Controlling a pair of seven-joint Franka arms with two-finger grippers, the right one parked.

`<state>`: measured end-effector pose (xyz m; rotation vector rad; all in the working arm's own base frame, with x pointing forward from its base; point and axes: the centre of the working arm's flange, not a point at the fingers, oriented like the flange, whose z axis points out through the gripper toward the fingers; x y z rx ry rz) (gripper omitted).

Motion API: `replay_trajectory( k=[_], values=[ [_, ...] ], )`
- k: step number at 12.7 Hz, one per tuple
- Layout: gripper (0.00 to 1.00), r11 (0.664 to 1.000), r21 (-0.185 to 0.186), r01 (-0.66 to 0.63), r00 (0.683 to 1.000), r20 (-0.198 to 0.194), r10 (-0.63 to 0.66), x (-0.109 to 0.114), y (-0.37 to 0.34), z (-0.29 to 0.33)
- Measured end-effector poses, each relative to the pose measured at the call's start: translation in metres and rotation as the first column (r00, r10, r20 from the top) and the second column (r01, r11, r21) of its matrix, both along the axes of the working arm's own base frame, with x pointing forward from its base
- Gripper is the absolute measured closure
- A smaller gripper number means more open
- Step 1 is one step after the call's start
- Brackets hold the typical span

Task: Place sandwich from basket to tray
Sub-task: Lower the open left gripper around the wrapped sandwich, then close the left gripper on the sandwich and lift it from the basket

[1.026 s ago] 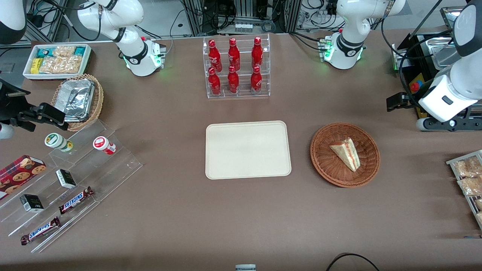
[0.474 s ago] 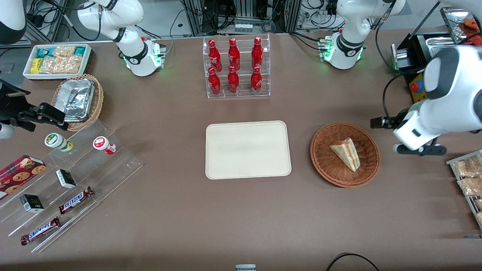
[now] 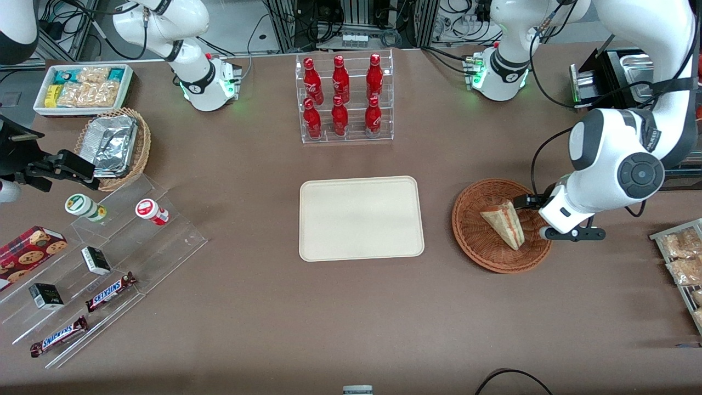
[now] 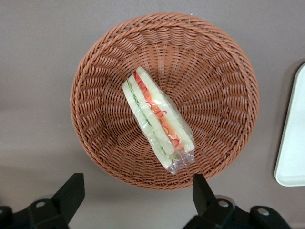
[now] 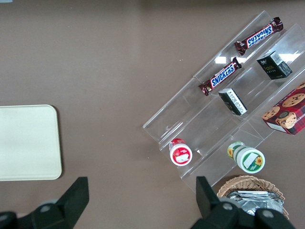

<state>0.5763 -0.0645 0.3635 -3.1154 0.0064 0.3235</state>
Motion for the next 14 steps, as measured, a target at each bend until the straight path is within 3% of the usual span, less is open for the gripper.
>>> replay_trajectory(
  k=[2,5,7,9,14],
  values=[
    [0.0,0.994,0.02,-0.104,0.995,0.013,0.104,-0.004,0.0,-0.008],
    [0.0,0.966,0.032,-0.255,0.965,0.078,0.252,-0.016,-0.012,-0.021],
    [0.0,0.936,0.032,-0.352,0.931,0.116,0.346,-0.032,-0.021,-0.032],
    [0.0,0.899,0.037,-0.436,0.894,0.13,0.428,-0.043,-0.027,-0.038],
    [0.0,0.791,0.035,-0.611,0.785,0.157,0.6,-0.045,-0.031,-0.04]
  ],
)
